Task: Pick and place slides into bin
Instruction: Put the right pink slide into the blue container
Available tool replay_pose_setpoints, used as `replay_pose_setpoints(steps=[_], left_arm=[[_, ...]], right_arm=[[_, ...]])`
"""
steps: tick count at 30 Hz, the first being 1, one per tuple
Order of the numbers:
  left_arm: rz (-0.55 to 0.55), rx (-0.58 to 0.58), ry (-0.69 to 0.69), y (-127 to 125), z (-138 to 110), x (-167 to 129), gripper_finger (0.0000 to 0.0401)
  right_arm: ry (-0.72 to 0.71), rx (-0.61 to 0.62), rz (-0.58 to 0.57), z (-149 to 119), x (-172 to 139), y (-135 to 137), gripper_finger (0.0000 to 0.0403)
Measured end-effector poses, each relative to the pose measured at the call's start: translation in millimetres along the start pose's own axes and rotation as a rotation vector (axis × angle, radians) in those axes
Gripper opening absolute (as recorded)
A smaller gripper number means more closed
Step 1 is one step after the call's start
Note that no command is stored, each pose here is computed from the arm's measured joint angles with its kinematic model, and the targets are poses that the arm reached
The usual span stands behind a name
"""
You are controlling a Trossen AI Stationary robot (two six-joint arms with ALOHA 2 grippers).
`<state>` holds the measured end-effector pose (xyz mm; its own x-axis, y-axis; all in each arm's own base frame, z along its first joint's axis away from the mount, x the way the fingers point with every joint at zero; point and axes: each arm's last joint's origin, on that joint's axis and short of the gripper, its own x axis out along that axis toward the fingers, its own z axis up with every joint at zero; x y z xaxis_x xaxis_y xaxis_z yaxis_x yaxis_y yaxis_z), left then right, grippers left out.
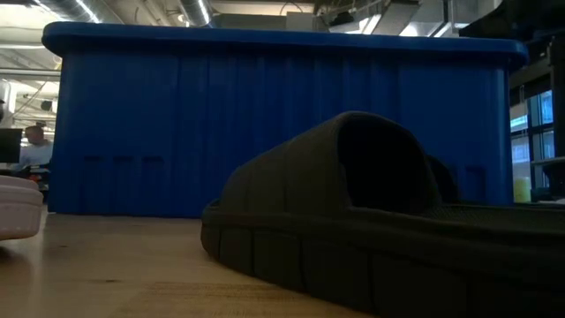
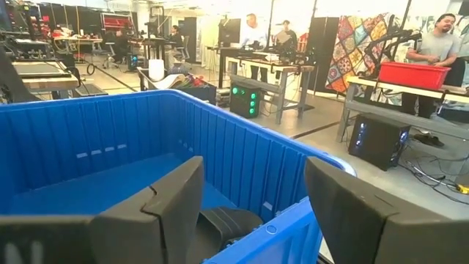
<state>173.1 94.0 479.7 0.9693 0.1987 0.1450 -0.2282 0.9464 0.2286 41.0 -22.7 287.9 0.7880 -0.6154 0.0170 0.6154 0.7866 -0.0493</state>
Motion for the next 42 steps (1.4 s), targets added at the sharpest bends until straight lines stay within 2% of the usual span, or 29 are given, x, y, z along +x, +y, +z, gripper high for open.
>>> replay_pose_setpoints(steps=[2, 7, 10, 17, 21, 23, 27, 37, 40, 42], left_arm=[[0.002, 0.034, 0.093, -14.2, 1.2, 16.7, 0.0183], [0.101, 0.161, 0.462, -59.8, -7.0, 45.3, 0.0183], [0.11, 0.154, 0.552, -88.8, -2.5, 50.7, 0.0183], [0.084, -0.077, 0.623, -149.1, 6.7, 52.0, 0.0183], [0.033, -0.225, 0.713, -178.4, -3.0, 50.4, 0.0183], [0.023, -0.336, 0.784, -190.6, -10.7, 51.0, 0.0183], [0.057, -0.526, 0.973, -212.3, -32.3, 55.0, 0.0183], [0.034, -0.788, 1.491, -262.6, -83.9, 66.5, 0.0183], [0.111, -0.799, 1.665, -269.8, -95.3, 59.9, 0.0183], [0.21, -0.792, 1.776, -273.4, -102.2, 53.9, 0.0183]], right_arm=[[0.005, -0.005, 0.0, -0.5, 0.0, 0.0, 0.0239], [0.023, -0.033, 0.002, -2.4, 0.0, 0.1, 0.0239], [0.023, -0.041, 0.001, -2.3, 0.0, 0.1, 0.0239], [0.022, -0.09, 0.002, -2.3, 0.0, 0.1, 0.0239], [0.022, -0.132, 0.001, -2.3, 0.0, 0.1, 0.0239], [0.022, -0.155, 0.0, -2.2, 0.0, 0.1, 0.0239], [0.017, -0.192, 0.0, -1.7, 0.1, 0.0, 0.0239], [0.018, -0.225, 0.002, -1.7, 0.1, 0.1, 0.0239], [0.018, -0.225, 0.002, -1.8, 0.1, 0.1, 0.0239], [0.018, -0.225, 0.002, -1.8, 0.1, 0.1, 0.0239]])
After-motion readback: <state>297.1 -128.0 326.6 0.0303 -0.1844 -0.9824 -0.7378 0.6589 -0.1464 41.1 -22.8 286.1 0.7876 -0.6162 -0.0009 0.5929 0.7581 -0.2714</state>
